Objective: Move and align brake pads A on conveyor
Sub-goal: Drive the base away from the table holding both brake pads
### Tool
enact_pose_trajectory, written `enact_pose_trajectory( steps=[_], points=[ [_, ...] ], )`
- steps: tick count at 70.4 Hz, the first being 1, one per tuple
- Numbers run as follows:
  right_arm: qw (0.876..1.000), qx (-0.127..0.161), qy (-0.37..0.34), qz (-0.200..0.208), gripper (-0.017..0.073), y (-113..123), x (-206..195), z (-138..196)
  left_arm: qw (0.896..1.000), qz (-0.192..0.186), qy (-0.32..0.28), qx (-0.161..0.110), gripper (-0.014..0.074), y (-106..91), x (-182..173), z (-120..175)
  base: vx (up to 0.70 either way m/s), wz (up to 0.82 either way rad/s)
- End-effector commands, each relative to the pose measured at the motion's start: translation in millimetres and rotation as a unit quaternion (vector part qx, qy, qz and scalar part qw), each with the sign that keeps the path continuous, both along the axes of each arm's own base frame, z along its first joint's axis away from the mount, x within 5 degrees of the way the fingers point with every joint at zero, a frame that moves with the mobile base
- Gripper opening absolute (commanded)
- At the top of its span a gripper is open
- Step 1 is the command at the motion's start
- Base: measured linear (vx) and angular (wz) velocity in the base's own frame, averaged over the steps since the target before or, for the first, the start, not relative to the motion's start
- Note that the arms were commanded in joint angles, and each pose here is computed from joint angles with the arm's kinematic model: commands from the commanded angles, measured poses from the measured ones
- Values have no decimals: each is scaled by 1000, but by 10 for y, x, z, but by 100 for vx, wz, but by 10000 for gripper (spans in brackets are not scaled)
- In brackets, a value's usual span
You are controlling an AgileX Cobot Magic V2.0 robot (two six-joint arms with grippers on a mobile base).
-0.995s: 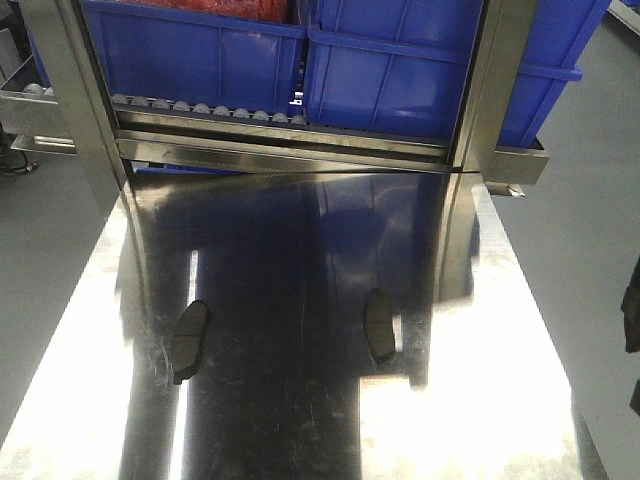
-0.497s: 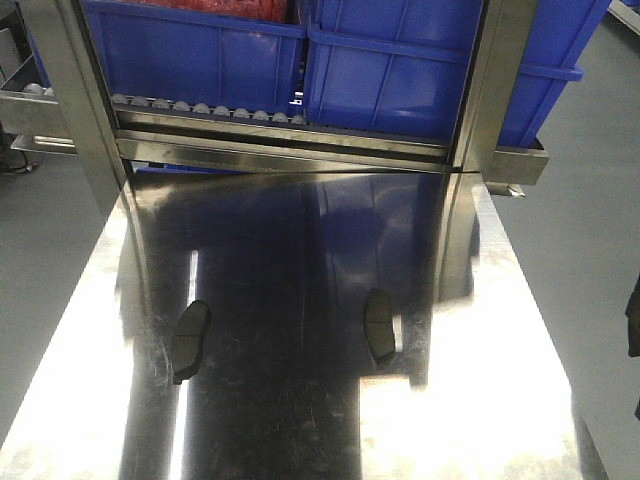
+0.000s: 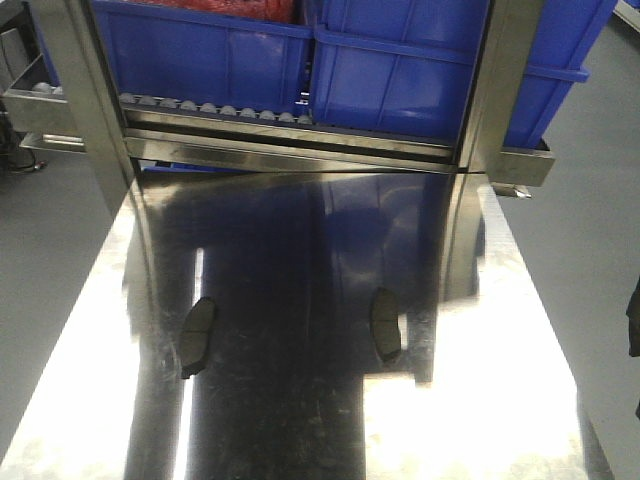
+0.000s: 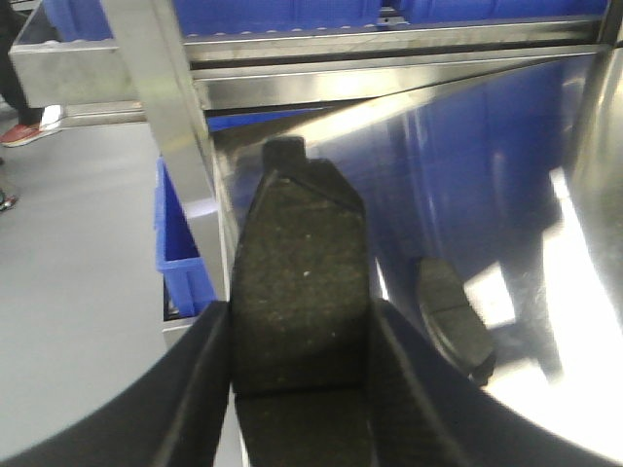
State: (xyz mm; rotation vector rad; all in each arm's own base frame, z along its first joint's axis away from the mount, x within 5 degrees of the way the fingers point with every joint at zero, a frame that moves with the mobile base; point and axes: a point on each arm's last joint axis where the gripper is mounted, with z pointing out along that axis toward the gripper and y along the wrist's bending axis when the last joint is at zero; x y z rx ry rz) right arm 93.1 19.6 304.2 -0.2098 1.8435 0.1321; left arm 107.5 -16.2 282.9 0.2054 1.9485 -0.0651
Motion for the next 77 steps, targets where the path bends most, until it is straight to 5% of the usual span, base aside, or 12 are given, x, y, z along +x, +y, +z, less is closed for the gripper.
enact_pose_trajectory(
  steps=[1, 77],
  points=[
    [998, 4, -58, 0, -5, 1, 16, 175, 998, 2, -60, -12, -6, -4, 36, 177, -3, 13],
    [998, 5, -59, 0, -5, 1, 16, 178, 998, 2, -61, -12, -6, -4, 34, 178, -17, 66]
  ],
)
